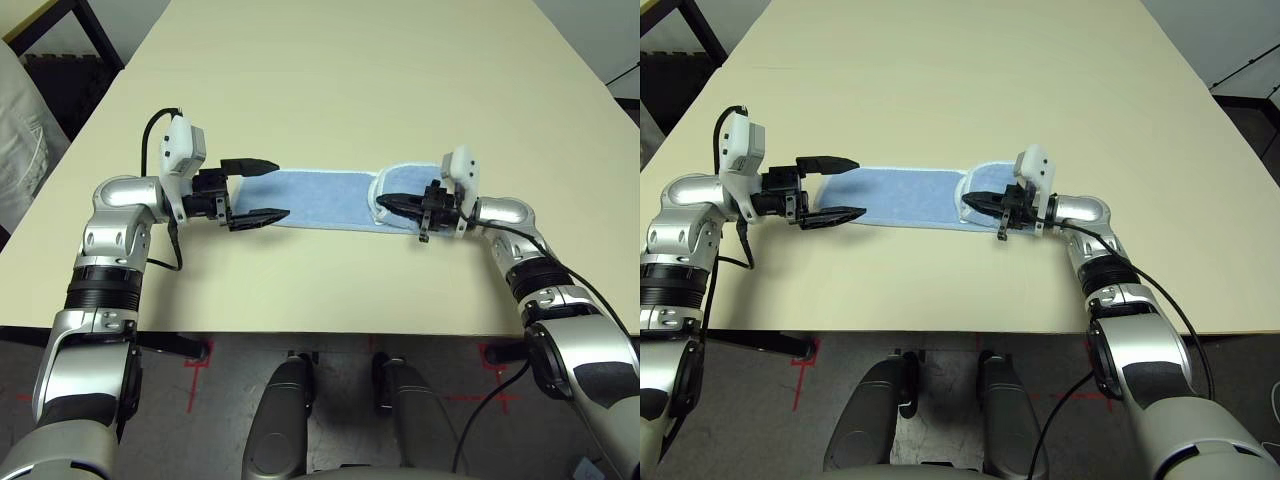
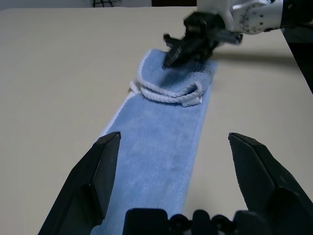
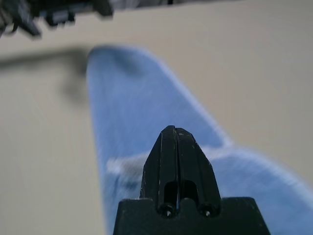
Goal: Fold the towel and set it aside.
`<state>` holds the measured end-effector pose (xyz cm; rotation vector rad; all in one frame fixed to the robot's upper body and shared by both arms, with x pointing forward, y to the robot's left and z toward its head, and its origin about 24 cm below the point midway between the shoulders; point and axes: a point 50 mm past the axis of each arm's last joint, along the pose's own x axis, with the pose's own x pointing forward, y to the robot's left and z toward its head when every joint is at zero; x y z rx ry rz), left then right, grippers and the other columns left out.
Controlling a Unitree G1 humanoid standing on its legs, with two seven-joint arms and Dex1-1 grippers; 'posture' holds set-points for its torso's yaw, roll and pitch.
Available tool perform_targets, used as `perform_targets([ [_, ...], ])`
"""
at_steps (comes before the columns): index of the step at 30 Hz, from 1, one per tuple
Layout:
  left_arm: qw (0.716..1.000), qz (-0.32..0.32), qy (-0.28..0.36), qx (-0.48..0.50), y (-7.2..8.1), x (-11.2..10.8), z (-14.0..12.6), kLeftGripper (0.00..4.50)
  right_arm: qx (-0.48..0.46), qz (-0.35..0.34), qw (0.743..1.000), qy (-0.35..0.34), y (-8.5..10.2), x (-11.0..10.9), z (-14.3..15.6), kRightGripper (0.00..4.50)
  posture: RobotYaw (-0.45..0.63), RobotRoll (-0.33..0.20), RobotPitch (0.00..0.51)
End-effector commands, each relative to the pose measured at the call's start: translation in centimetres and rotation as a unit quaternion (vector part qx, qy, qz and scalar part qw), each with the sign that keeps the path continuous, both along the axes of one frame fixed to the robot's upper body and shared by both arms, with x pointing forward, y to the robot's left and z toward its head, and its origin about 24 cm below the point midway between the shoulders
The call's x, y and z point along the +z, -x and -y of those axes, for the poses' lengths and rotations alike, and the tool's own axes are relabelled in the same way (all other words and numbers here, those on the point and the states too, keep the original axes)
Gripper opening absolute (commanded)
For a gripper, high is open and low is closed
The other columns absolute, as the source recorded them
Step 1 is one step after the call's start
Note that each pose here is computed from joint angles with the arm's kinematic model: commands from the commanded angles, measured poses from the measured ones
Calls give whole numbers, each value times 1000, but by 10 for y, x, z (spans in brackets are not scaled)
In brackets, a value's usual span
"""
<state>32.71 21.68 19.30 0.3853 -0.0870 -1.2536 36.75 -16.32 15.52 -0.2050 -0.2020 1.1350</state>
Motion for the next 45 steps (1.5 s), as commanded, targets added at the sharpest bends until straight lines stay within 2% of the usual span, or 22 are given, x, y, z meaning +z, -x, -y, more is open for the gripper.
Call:
perform_targets([
  [1, 1000, 0, -7, -7, 0, -1, 3, 4500, -46, 3, 999, -18, -6, 14, 15, 26, 104, 0, 196],
  [4, 1000, 0, -7, -8, 0, -1, 4, 4500, -100, -13, 995, -12, -13, 11, 19, 26, 106, 0, 197],
  [8, 1000, -1, -7, -8, 0, -1, 4, 4500, -148, -54, 988, -5, -19, -8, 14, 26, 122, 0, 200],
  [13, 1000, -3, -10, -6, 3, 0, 2, 4500, -172, -88, 981, 14, -16, -40, 7, 26, 146, 0, 204],
  [16, 1000, -5, -11, -3, 4, 1, 0, 4500, -174, -94, 980, 21, -13, -51, 6, 26, 153, 0, 206],
  [18, 1000, -6, -12, 0, 5, 1, -1, 4500, -176, -83, 981, 8, -13, -46, 8, 26, 147, 0, 203],
  [22, 1000, -6, -12, 5, 5, -1, -4, 4500, -140, -15, 989, -34, -14, -11, 18, 26, 137, 0, 199],
  [25, 1000, -4, -12, 13, 5, -1, -8, 4500, -51, 48, 997, -40, -3, 23, 27, 26, 118, 0, 191],
  [28, 1000, -7, -15, 19, 6, -3, -12, 4500, 9, 78, 997, -5, 16, 37, 41, 26, 99, 0, 185],
  [32, 1000, -12, -17, 23, 7, -5, -15, 4500, 47, 73, 996, 37, 37, 38, 54, 26, 89, 0, 182],
  [36, 999, -15, -19, 30, 7, -4, -20, 4500, 46, 42, 995, 84, 51, 26, 78, 26, 80, 0, 181],
  [45, 998, -20, -10, 51, 5, -3, -26, 4500, 58, 30, 988, 143, 56, 5, 89, 26, 95, 0, 183],
])
